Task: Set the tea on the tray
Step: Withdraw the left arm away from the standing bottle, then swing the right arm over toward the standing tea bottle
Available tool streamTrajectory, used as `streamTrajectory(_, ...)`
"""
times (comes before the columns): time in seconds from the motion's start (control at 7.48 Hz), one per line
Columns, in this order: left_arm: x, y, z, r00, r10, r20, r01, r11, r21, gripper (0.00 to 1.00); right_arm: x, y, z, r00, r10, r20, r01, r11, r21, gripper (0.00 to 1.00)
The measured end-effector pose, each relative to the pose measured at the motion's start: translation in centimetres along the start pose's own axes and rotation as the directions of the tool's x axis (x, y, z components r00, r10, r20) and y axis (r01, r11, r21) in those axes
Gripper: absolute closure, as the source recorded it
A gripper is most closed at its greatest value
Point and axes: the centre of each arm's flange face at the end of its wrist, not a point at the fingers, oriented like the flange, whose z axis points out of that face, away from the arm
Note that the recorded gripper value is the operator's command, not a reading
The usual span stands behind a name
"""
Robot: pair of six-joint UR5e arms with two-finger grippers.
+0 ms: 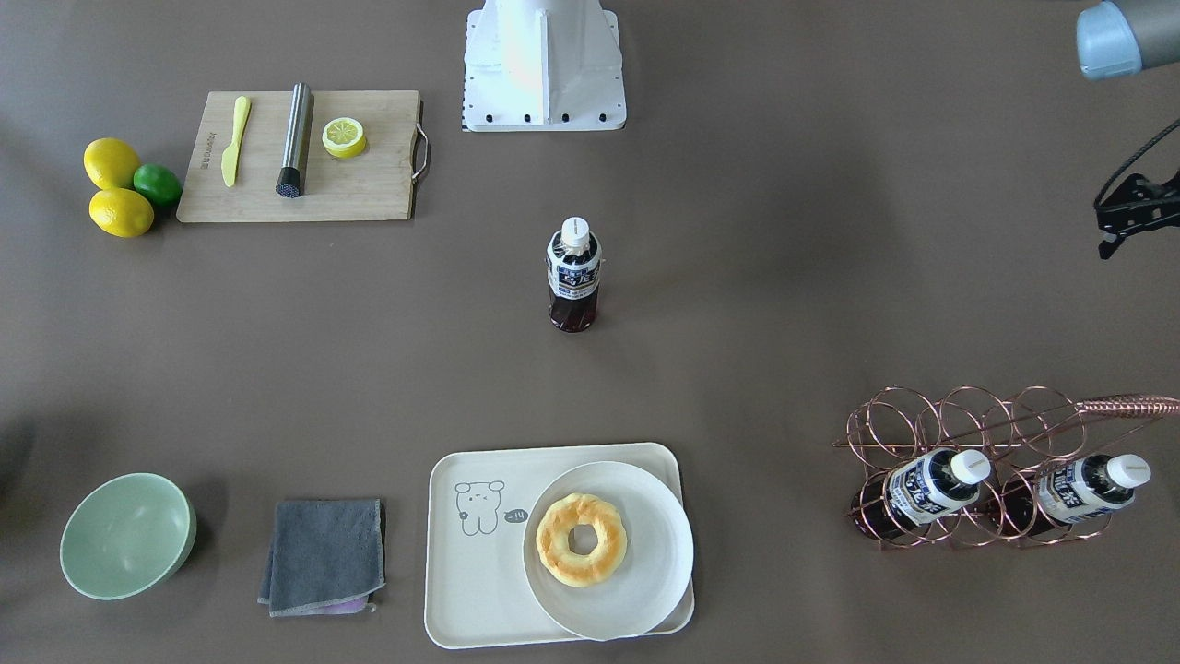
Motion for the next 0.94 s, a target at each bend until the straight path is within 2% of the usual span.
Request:
streamTrajectory(0.13, -3.4, 0.2, -1.1, 1.0, -0.014, -0.013, 0.014, 0.999, -0.052, 0.0, -0.1, 0.0, 0.0, 1.0, 0.001, 0.001, -0.001, 1.0, 0.0, 0.0)
streamTrajectory(0.4, -6.8, 3.4, -0.2, 0.995, -0.049, -0.082, 0.037, 0.989, -0.143, 0.0, -0.6, -0.3, -0.2, 1.0, -0.005, 0.004, 0.005, 1.0, 0.007, 0.0)
streamTrajectory(0.53, -7.2, 4.8, 0.3, 0.991, -0.066, -0.114, 0.047, 0.986, -0.162, 0.0, -2.0, -1.6, -0.9, 1.0, -0.014, 0.014, 0.013, 1.0, 0.026, 0.0)
streamTrajectory(0.67, -7.3, 5.2, 0.5, 0.989, -0.073, -0.131, 0.051, 0.985, -0.166, 0.0, -5.1, -3.6, -1.8, 0.999, -0.012, 0.046, 0.009, 0.999, 0.052, 0.0)
streamTrajectory(0.94, -7.3, 5.1, 0.5, 0.987, -0.075, -0.141, 0.051, 0.985, -0.164, 0.0, -14.2, -9.0, -2.5, 0.993, 0.019, 0.116, -0.029, 0.996, 0.089, 0.0)
